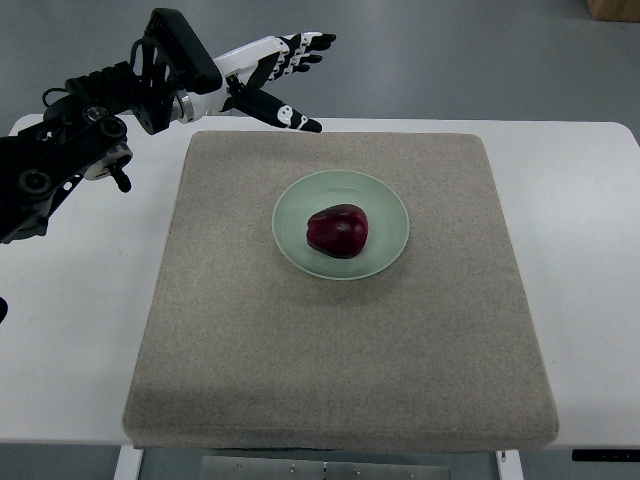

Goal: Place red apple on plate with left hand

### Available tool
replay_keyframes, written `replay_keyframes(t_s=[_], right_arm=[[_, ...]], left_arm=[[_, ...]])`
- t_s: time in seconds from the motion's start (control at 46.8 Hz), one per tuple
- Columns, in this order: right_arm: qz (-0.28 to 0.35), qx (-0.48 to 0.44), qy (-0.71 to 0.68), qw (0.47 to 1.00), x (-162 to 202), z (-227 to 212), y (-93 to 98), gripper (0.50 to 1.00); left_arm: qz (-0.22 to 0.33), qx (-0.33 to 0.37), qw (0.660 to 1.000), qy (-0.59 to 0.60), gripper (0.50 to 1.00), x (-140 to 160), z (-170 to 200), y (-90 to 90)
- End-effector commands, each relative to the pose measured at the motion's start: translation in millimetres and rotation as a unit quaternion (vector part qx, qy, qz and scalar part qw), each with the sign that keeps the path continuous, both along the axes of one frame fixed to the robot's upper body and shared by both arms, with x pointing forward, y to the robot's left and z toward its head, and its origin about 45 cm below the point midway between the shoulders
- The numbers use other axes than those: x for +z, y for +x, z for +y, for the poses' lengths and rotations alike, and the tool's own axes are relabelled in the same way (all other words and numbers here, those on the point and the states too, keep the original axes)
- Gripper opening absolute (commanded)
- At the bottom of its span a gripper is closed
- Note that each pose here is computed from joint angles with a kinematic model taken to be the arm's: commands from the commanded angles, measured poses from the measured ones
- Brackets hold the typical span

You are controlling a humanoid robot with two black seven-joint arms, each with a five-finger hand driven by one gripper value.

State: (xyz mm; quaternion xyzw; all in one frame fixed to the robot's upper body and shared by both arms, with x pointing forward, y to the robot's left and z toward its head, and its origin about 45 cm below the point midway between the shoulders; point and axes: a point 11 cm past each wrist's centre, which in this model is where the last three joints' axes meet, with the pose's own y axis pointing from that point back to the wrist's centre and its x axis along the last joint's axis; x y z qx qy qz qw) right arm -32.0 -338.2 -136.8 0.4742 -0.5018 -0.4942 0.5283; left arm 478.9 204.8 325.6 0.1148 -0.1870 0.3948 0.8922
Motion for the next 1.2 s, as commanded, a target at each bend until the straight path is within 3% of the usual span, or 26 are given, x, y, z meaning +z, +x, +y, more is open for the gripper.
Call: replay_keyframes(t_s=[0.0, 0.128, 0.427, 0.897, 1.174], right_arm=[[0.0, 0.0, 0.0, 1.0, 0.0, 0.0, 0.0, 0.93], [0.0, 0.0, 0.0, 1.0, 0.0, 0.0, 0.0, 0.93], [0.0, -0.001, 0.0, 1.0, 0.0, 0.0, 0.1, 0.928], [0.0, -0.003, 0.021, 1.0, -1.1, 12.0, -0.8, 0.93], [-0.003, -0.008, 0.047, 0.999, -1.5, 22.3, 1.6, 0.93]], left_arm=[[0.042, 0.03, 0.995, -0.081, 0.999, 9.0, 16.2, 3.7], [0.091, 0.052, 0.981, -0.161, 0.999, 13.1, 29.2, 6.2], [0.118, 0.067, 0.951, -0.276, 0.999, 28.5, 55.3, 7.3], [0.193, 0.127, 0.898, -0.375, 0.996, 3.2, 87.1, 10.4], [0.205, 0.129, 0.893, -0.379, 0.996, -4.5, 87.0, 8.8]])
